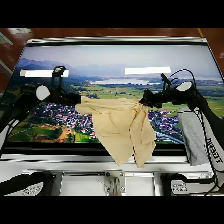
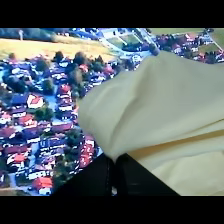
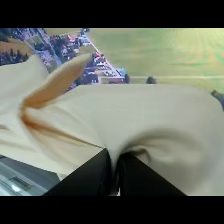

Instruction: Fold the shirts.

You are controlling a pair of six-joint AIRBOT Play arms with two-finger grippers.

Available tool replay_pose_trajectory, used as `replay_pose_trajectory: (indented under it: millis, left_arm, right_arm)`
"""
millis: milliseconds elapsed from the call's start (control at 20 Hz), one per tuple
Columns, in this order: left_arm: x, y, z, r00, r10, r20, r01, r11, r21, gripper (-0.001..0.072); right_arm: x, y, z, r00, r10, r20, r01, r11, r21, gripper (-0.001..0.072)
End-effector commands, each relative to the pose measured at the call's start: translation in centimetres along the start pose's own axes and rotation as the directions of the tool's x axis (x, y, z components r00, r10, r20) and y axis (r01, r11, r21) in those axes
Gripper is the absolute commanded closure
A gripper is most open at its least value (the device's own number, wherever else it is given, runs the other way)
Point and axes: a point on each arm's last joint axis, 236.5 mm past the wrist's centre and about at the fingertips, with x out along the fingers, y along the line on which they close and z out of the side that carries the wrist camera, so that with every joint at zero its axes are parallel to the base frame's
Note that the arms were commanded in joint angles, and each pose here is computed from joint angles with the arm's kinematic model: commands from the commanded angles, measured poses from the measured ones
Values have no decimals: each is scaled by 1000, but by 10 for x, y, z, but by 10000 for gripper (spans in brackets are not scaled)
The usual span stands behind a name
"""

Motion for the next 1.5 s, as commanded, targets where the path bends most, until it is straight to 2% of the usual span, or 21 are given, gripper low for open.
replay_pose_trajectory:
  millis: [0, 50, 100, 150, 250, 400, 450, 500, 550, 600, 650, 750, 1400, 1450]
  left_arm:
    - [33, -6, -19, 994, -46, -97, 38, 997, -74, 348]
    - [27, -2, -22, 991, -41, -126, 31, 996, -81, 149]
    - [17, 8, -27, 985, -25, -172, 13, 998, -68, 107]
    - [4, 19, -32, 976, -18, -218, 8, 999, -47, 106]
    - [-21, 39, -45, 958, -9, -287, -1, 999, -33, 107]
    - [-39, 38, -76, 931, -89, -355, 65, 995, -80, 106]
    - [-36, 25, -92, 915, -151, -374, 117, 987, -111, 105]
    - [-29, 9, -107, 897, -220, -383, 179, 974, -141, 105]
    - [-19, -8, -122, 874, -293, -388, 241, 954, -178, 104]
    - [-8, -23, -134, 857, -346, -383, 283, 935, -213, 104]
    - [5, -33, -144, 852, -375, -365, 299, 921, -250, 102]
    - [26, -44, -156, 864, -373, -337, 290, 917, -273, -9]
    - [96, -82, -173, 865, -392, -314, 253, 880, -403, -3]
    - [98, -83, -172, 866, -397, -305, 250, 871, -422, 47]
  right_arm:
    - [2, 8, -1, 996, 77, -37, -76, 997, 15, 311]
    - [-12, 15, -6, 992, 100, -78, -103, 994, -45, 252]
    - [-28, 17, -12, 987, 108, -116, -117, 990, -76, 252]
    - [-49, 15, -18, 983, 100, -156, -116, 988, -99, 252]
    - [-97, -11, -36, 974, 9, -224, -38, 991, -127, 252]
    - [-160, -89, -68, 928, -282, -243, 276, 959, -59, 252]
    - [-168, -103, -78, 927, -305, -219, 312, 950, -3, 250]
    - [-164, -104, -92, 947, -255, -196, 271, 961, 61, 249]
    - [-152, -98, -108, 971, -156, -184, 179, 977, 113, 239]
    - [-140, -90, -121, 983, -62, -175, 89, 984, 152, 41]
    - [-127, -83, -135, 984, 20, -178, 16, 981, 194, 23]
    - [-111, -80, -160, 972, 90, -216, -39, 972, 231, 23]
    - [-103, -91, -171, 970, 71, -231, -18, 974, 224, 24]
    - [-103, -96, -175, 967, 47, -248, 8, 976, 216, 24]
